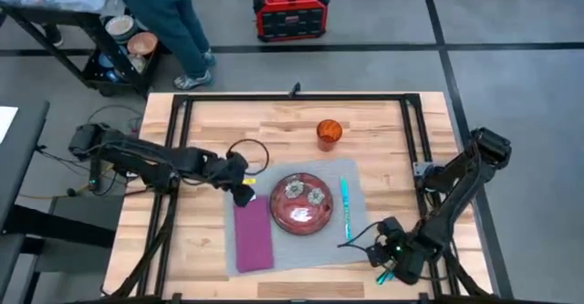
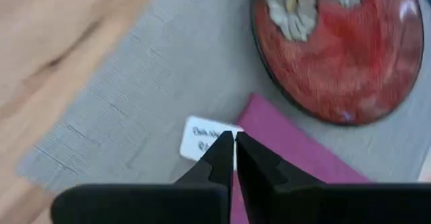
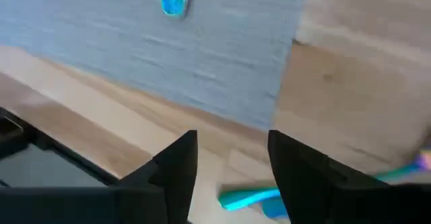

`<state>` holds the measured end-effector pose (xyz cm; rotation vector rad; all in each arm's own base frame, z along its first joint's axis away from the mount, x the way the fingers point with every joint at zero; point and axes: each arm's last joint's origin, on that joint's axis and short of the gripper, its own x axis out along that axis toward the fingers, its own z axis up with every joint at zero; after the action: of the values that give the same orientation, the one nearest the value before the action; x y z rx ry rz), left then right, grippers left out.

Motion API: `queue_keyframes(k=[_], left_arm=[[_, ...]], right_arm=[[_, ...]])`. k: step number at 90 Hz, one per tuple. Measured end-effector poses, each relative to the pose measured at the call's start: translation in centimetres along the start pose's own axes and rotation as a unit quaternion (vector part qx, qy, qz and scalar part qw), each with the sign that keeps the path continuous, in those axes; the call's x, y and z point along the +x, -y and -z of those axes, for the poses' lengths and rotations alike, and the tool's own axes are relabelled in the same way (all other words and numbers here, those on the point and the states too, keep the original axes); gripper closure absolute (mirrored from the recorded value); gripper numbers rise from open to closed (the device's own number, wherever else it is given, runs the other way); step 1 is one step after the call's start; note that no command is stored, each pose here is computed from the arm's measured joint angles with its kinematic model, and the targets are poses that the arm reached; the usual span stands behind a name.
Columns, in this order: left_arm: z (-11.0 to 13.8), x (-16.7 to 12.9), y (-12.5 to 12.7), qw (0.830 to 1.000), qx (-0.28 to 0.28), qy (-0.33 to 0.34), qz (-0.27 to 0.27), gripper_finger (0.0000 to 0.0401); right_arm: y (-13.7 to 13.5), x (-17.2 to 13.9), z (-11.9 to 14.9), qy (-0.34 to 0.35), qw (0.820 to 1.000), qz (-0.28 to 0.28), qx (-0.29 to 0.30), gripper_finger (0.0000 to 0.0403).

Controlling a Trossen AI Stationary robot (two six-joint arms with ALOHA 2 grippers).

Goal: Set table place
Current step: Put the blue spoon on the table mat

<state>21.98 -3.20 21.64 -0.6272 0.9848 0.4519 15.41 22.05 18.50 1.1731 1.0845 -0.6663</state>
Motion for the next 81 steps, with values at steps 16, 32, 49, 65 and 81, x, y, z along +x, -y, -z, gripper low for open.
queue_keyframes(k=[16,32,49,65,81], left_arm=[[0.2,0.0,0.2,1.0,0.008,0.004,-0.003,0.0401],[0.1,0.0,0.1,1.0,0.021,0.013,-0.01,0.0401],[0.0,0.0,0.1,1.0,0.008,0.015,-0.013,0.0401],[0.0,0.4,0.1,1.0,0.01,0.015,-0.021,0.0401],[0.1,1.0,0.1,0.999,0.01,0.011,-0.034,0.0401]], right_arm=[[2.0,-2.3,1.6,-0.014,0.99,0.099,-0.102,0.0249],[2.7,-4.4,2.0,-0.03,0.963,0.137,-0.231,0.0258],[2.4,-3.7,2.5,-0.079,0.933,0.141,-0.323,0.0262],[2.7,-3.3,2.9,-0.095,0.895,0.144,-0.412,0.0262],[3.2,-2.3,2.8,-0.108,0.868,0.125,-0.468,0.0262]])
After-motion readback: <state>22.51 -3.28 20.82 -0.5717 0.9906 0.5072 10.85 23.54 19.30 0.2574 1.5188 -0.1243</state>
